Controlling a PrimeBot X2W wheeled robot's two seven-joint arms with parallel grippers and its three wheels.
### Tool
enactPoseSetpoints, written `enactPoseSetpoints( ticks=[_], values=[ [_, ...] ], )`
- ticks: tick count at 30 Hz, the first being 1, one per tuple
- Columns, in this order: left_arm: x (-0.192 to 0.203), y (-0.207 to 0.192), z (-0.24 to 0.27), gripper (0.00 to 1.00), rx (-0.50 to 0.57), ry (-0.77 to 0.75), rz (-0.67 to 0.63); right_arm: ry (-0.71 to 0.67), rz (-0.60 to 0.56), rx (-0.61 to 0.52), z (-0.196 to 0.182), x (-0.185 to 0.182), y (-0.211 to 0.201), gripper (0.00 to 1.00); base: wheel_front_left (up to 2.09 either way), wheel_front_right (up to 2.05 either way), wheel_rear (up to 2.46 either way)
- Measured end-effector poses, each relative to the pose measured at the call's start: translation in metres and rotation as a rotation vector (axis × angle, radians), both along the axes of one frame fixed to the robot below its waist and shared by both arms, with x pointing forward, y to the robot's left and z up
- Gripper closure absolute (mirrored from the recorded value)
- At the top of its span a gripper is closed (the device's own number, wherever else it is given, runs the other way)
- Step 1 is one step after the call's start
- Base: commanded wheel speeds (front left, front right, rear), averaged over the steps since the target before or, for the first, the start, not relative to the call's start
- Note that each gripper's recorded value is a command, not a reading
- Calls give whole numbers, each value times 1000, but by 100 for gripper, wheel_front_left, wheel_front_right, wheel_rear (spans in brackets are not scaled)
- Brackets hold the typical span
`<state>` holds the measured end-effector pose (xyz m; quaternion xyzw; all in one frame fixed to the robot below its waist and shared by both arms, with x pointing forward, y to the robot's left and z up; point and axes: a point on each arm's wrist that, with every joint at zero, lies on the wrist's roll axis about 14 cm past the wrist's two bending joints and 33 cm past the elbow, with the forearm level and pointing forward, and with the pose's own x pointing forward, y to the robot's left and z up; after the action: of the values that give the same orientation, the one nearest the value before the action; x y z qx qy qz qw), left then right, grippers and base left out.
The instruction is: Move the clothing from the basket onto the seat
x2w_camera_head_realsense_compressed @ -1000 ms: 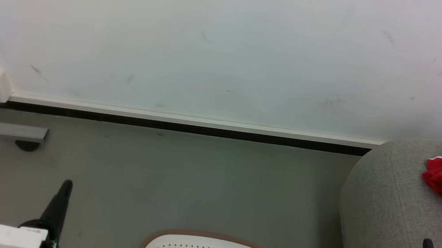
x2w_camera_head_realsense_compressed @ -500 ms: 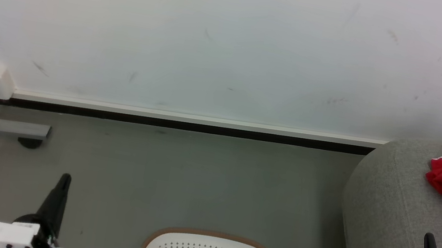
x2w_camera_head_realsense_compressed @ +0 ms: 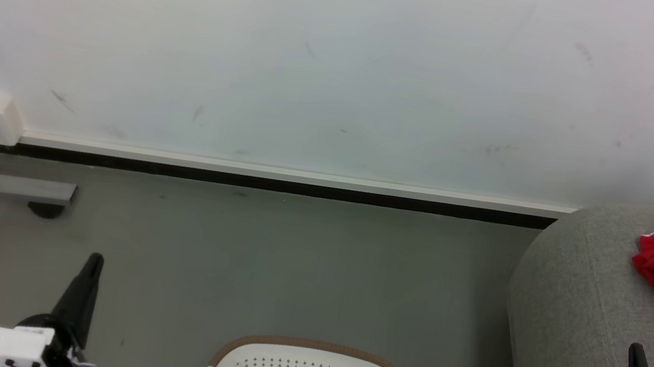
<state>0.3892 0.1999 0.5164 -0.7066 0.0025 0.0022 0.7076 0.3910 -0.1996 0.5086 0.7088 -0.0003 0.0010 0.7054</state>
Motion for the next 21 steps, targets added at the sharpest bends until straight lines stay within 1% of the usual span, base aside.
enactPoseSetpoints(
  ticks=[21],
  values=[
    [0,0,0,100,0,0,0,0,2,-1,0,0,0,100,0,0,0]
  ],
)
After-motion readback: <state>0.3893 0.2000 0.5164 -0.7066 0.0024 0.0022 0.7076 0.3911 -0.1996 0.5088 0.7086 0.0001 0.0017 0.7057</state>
